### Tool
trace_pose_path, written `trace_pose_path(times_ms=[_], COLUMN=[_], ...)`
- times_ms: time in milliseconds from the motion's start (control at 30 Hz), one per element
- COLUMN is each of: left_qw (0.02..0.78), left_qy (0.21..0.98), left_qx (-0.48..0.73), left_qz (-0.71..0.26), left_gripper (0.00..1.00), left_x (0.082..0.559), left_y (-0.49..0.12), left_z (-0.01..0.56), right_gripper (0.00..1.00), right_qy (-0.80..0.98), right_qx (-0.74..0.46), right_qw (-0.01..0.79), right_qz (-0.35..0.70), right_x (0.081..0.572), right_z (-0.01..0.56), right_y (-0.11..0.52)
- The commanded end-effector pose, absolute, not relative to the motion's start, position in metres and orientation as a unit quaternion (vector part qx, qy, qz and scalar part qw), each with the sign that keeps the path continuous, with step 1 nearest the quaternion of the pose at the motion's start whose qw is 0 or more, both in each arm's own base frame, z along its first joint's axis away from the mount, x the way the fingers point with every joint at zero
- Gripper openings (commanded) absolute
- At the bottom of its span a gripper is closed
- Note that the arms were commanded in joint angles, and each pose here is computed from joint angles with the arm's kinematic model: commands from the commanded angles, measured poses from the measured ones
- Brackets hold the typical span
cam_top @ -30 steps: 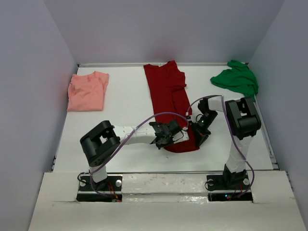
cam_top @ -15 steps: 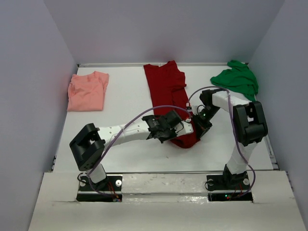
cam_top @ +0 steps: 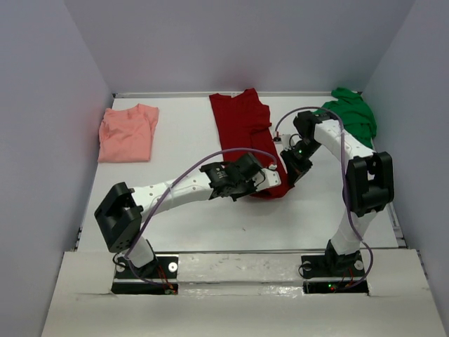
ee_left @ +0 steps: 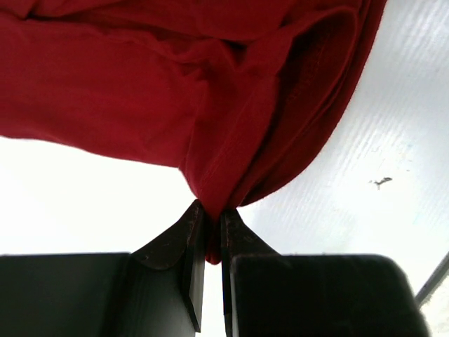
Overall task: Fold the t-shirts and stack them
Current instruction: Fold the tshirt
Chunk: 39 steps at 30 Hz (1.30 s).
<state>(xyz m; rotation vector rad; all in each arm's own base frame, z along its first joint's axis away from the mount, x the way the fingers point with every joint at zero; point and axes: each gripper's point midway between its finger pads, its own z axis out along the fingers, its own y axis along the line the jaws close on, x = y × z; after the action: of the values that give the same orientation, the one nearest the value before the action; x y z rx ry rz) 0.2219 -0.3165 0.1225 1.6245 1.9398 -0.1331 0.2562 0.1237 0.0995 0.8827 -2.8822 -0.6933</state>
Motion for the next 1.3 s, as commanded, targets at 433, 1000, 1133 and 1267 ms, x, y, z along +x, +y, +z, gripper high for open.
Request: trace_pose_path(times_ms=[433,1000,1133,1267], left_qw=[0.4,0.423,0.423,0.438], left_qy=[0.753,0.761,0.772,0.769], left_qx=[0.52,0.481,0.458,0.441], left_qz=[0.047,0.107,0.121,0.147], left_gripper=[0.0,0.0,0.0,0.0], left_x=[0.285,0.341,0.363,0.38], left_y=[-0.278,-0.272,-0.264,-0.262], left_z=[0.159,0.145,0.142,0.147], right_gripper=[0.0,0.0,0.0,0.0], right_qy=[-0.935,-0.927,-0.927,-0.925], right_qx=[0.291,0.298,0.296,0.298], right_qw=[-0.063,-0.105,-0.114,-0.13], right_qz=[-0.192,-0.203,-0.2,-0.198], right_x=[0.322,0.407,0.422,0.435], right_z=[0.128,0.109,0.105,0.105], right_y=[0.135,0.16,0.159,0.162])
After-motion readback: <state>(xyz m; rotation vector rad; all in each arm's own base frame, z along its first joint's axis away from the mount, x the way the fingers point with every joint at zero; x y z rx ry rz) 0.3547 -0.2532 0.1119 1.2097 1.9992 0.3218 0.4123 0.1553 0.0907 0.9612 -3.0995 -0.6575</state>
